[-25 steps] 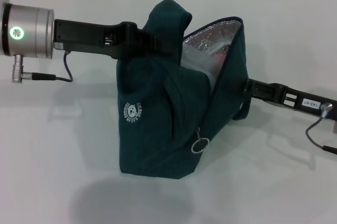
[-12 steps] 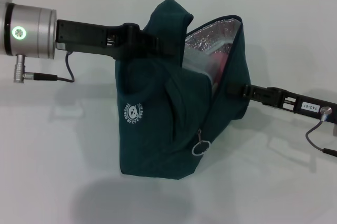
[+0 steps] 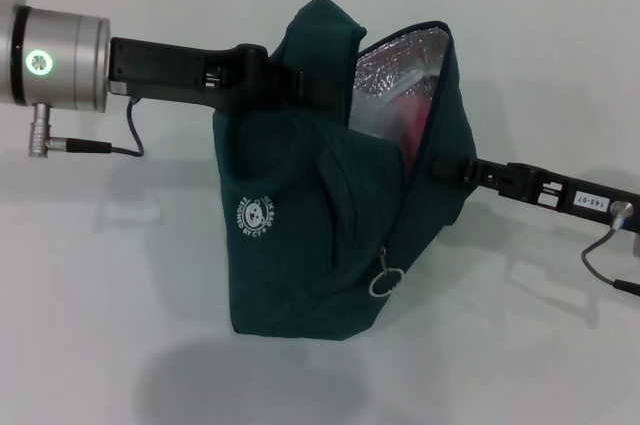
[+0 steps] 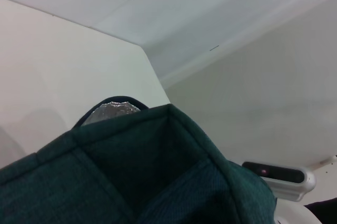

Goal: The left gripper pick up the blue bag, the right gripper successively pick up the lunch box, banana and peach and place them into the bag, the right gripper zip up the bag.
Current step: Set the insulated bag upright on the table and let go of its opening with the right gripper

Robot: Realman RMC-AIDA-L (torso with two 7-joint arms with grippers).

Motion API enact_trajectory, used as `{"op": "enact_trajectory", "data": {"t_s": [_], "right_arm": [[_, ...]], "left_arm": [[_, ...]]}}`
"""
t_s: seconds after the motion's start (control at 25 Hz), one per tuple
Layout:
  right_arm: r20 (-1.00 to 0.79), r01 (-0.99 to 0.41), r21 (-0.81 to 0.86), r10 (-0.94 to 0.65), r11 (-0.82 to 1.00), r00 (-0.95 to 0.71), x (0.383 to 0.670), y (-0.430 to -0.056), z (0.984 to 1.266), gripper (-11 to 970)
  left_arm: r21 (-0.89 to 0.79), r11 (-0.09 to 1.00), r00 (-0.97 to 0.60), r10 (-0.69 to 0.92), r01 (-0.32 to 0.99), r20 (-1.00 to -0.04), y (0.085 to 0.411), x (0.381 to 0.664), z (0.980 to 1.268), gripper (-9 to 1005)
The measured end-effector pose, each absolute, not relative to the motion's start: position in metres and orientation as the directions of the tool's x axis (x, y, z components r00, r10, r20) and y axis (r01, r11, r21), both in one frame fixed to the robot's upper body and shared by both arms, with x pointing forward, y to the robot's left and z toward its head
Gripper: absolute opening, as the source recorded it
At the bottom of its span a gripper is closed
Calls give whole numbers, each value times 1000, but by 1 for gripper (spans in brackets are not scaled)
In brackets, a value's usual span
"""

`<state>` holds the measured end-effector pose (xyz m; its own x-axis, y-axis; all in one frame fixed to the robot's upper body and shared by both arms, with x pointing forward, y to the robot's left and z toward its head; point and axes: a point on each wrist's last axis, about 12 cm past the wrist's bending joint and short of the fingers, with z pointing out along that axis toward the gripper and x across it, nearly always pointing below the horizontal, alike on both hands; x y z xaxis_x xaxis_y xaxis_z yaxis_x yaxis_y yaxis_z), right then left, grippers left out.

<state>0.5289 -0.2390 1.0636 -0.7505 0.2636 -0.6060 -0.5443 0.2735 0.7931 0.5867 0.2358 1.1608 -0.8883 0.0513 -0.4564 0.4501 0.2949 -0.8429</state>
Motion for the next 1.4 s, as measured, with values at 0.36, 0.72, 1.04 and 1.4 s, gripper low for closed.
{"op": "enact_trajectory", "data": {"t_s": [0.36, 0.72, 1.04, 1.4], "right_arm": [[-677, -638, 735, 275, 228, -682, 526, -247, 1078, 306], [-767, -727, 637, 299, 255, -568, 526, -284, 1106, 257], [-848, -810, 529, 177, 253, -499, 536, -277, 1122, 170], [-860, -830, 507, 72, 230, -505, 539, -258, 1118, 142]], "left_arm": [[-845, 282, -887, 48, 454, -460, 232, 587, 1162, 35], [-841, 230, -865, 5, 490, -503, 222, 588, 1163, 35], [-843, 247, -868, -14, 479, -497, 214, 584, 1140, 36], [-843, 260, -869, -30, 470, -494, 222, 576, 1129, 35]]}}
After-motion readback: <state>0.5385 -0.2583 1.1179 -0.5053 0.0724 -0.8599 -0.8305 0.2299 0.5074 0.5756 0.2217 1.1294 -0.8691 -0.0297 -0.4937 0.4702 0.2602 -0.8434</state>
